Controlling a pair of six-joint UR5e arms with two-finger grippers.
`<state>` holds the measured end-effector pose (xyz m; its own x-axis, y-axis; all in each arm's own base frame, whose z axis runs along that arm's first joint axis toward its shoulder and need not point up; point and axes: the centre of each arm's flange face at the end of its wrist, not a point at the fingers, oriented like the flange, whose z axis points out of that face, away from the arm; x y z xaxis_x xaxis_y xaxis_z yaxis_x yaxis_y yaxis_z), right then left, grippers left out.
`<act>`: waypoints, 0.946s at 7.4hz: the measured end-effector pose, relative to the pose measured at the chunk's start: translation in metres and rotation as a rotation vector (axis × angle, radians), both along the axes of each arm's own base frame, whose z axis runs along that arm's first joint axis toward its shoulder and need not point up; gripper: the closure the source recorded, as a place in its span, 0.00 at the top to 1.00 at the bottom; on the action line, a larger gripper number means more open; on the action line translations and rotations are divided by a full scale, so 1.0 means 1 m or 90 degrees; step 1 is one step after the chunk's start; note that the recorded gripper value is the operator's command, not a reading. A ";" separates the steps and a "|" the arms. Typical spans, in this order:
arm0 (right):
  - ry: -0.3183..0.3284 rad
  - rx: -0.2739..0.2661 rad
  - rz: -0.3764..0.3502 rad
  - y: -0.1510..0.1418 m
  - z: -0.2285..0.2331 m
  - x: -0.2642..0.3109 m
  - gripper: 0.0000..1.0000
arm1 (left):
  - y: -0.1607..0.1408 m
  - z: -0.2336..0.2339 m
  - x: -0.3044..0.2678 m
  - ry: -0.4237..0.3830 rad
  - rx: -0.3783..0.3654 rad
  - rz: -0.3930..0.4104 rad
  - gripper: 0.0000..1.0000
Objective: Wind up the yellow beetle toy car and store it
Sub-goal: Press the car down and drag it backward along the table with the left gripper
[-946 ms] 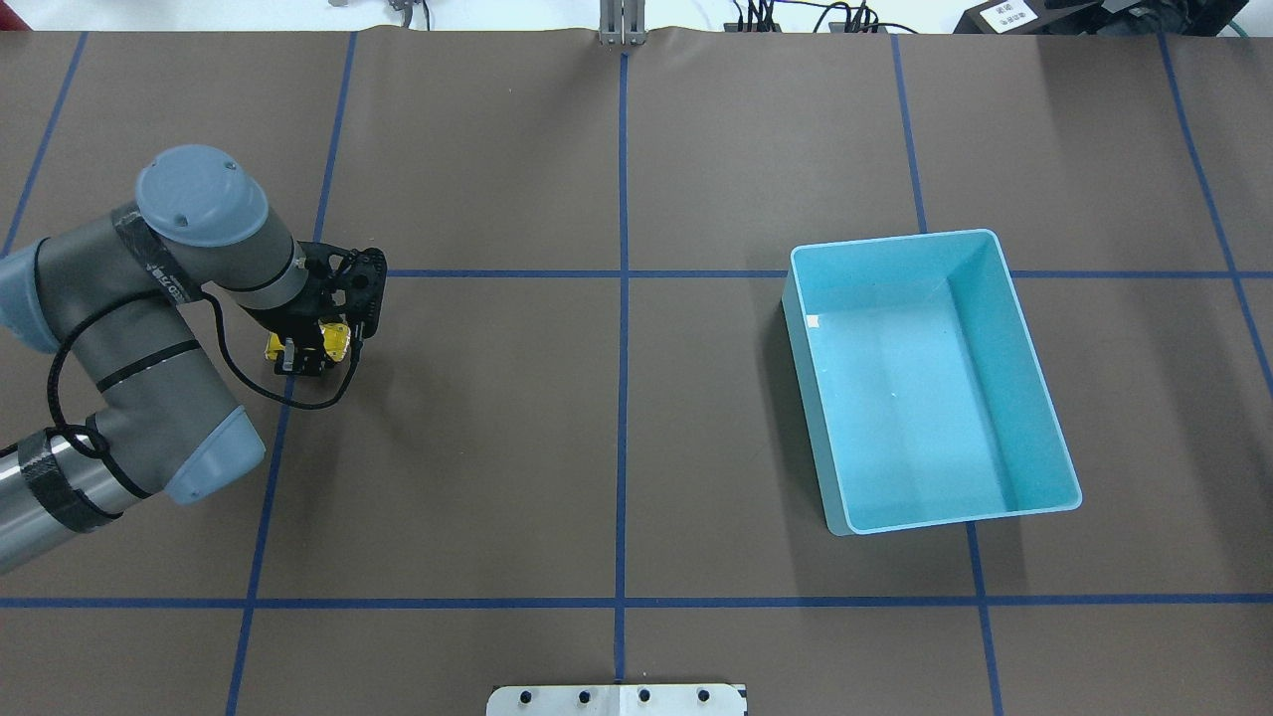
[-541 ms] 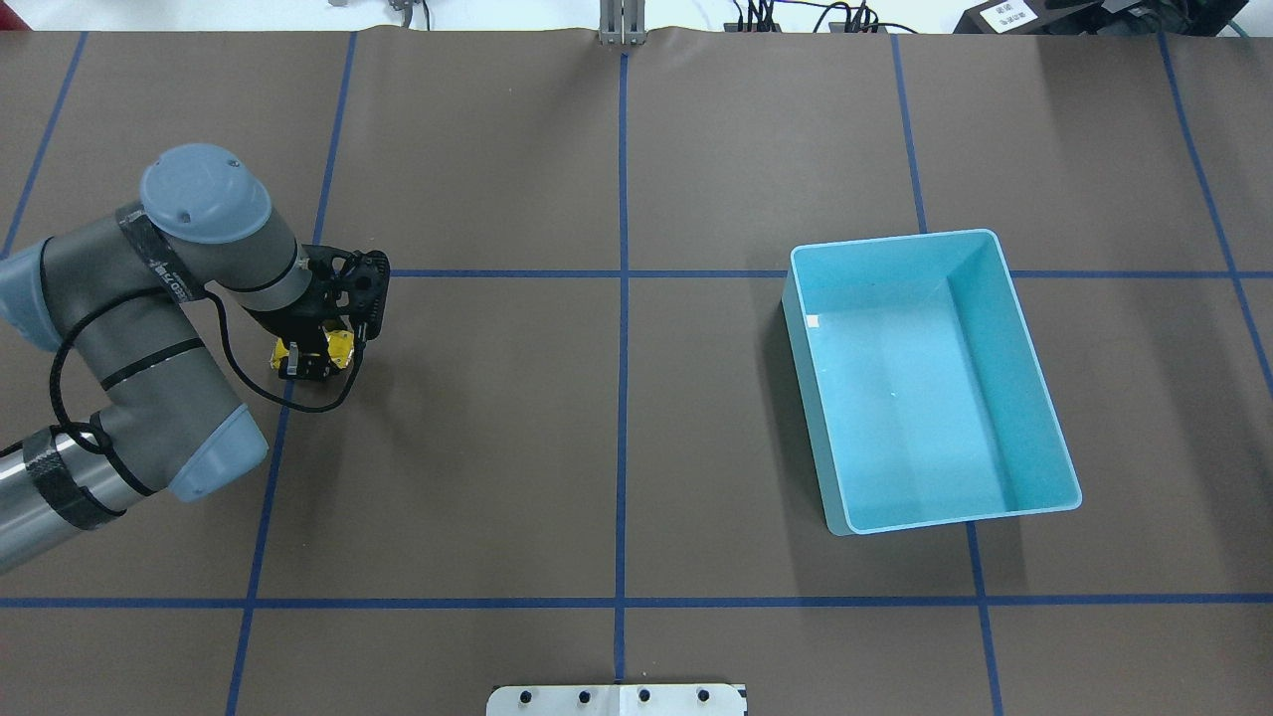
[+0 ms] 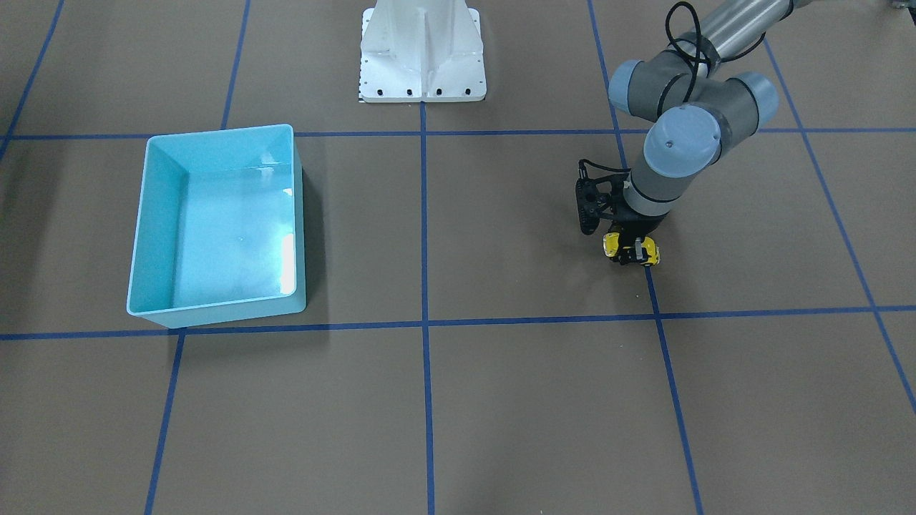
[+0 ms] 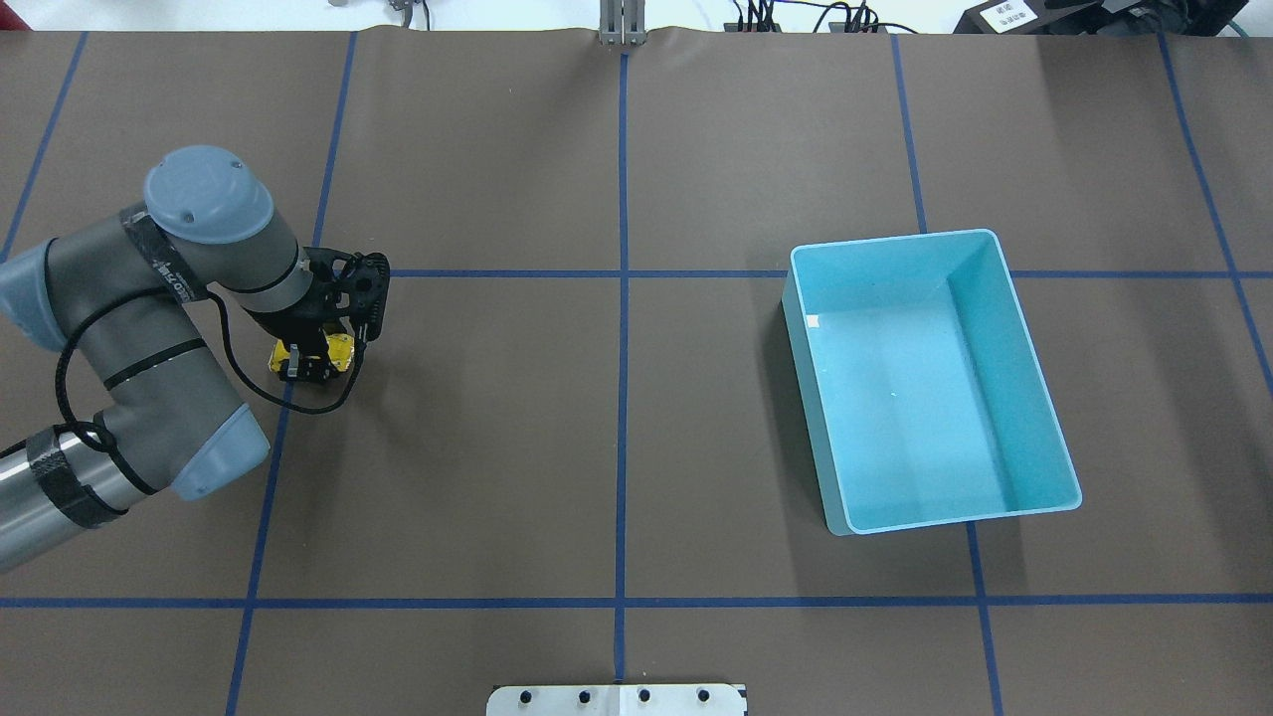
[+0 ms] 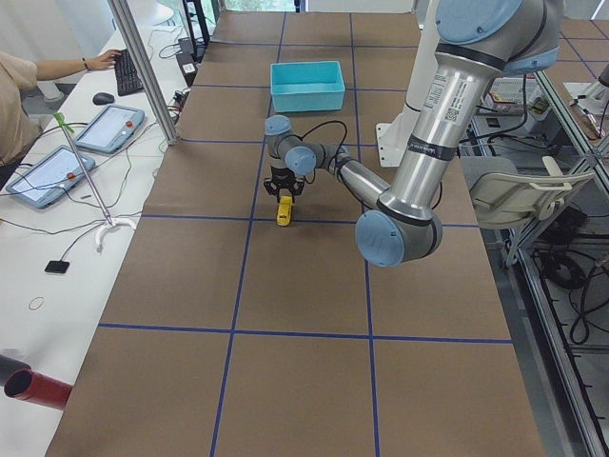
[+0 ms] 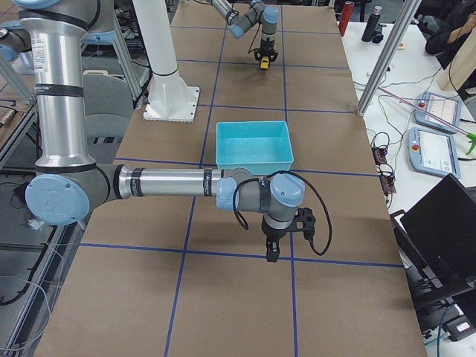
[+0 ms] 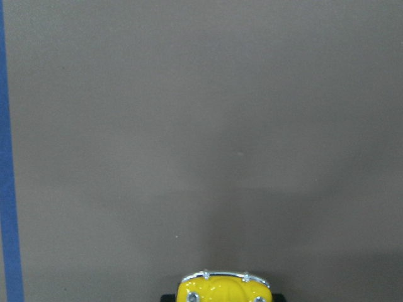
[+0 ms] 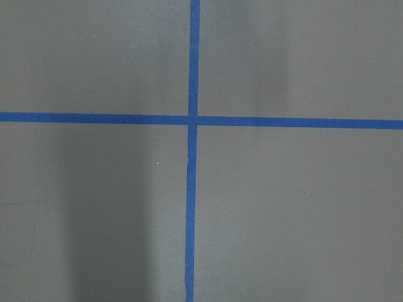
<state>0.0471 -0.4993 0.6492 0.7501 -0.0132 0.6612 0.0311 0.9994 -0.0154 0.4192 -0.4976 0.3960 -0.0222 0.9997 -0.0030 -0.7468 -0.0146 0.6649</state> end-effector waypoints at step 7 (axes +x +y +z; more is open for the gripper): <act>-0.005 0.001 -0.002 0.000 -0.001 -0.001 1.00 | 0.000 0.020 -0.008 0.007 0.008 -0.006 0.10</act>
<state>0.0459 -0.4996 0.6483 0.7451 -0.0160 0.6668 0.0339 0.9993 -0.0140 0.4107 -0.4978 0.4159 -0.0131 0.9999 0.0101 -0.7397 -0.0165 0.6727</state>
